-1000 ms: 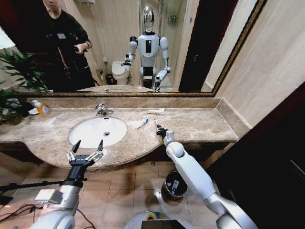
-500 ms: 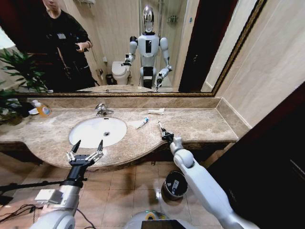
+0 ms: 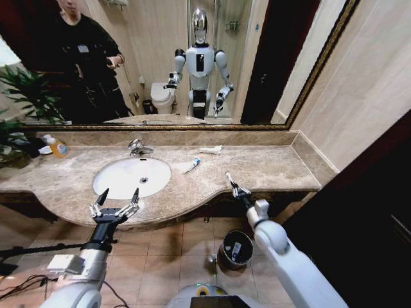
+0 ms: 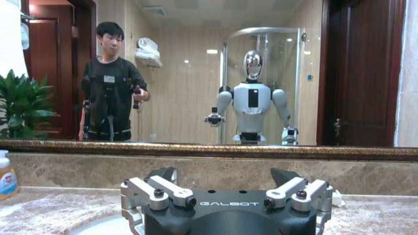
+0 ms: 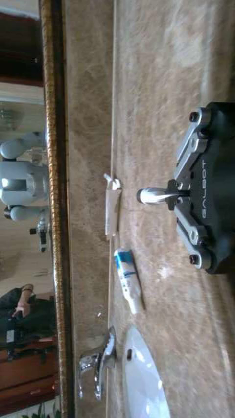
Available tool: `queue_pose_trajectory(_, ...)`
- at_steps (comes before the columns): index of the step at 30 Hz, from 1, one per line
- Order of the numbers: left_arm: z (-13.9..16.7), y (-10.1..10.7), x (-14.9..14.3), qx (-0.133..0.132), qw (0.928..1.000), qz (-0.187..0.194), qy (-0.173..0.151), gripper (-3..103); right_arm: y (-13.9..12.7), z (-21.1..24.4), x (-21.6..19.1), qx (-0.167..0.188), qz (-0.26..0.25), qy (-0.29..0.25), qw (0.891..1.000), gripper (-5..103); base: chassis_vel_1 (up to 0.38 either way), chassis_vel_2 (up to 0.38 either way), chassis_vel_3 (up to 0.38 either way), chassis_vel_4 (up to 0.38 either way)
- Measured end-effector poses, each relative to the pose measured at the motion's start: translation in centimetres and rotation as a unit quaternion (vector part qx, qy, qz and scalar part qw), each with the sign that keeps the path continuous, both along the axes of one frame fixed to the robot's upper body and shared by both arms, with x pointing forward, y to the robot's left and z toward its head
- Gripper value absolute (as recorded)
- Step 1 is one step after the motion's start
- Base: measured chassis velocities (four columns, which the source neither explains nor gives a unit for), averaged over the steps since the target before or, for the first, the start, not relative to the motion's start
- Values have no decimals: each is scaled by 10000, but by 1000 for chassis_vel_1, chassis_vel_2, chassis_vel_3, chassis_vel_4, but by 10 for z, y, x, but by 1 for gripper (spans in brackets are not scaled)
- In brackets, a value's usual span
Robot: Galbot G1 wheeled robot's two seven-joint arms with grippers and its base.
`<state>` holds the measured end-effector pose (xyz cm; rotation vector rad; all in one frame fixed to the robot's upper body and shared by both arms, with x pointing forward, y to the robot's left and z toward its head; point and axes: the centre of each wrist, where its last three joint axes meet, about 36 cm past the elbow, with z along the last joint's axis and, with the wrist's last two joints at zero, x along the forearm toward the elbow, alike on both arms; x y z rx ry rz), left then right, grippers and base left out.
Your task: Pick up the trash from the sink and place it in the trash bin.
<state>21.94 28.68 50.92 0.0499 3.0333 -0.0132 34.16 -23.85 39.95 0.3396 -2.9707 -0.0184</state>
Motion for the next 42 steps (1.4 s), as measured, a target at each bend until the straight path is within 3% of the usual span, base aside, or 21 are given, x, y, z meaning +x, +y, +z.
queue_pose_trajectory(10,0,0,0,0,10000,0,0,100,-27,-36,-55,-28,-215,86,9997,0,0,0,0,0)
queue_pose_trajectory(26,0,0,0,0,10000,0,0,100,-51,-159,-56,-260,-666,1114,9912,0,0,0,0,0)
queue_pose_trajectory(34,0,0,0,0,10000,0,0,100,-68,-235,-62,-517,-886,1583,9821,0,0,0,0,0)
queue_pose_trajectory(42,0,0,0,0,10000,0,0,100,-71,-279,-68,-569,-1048,1922,9741,0,0,0,0,0)
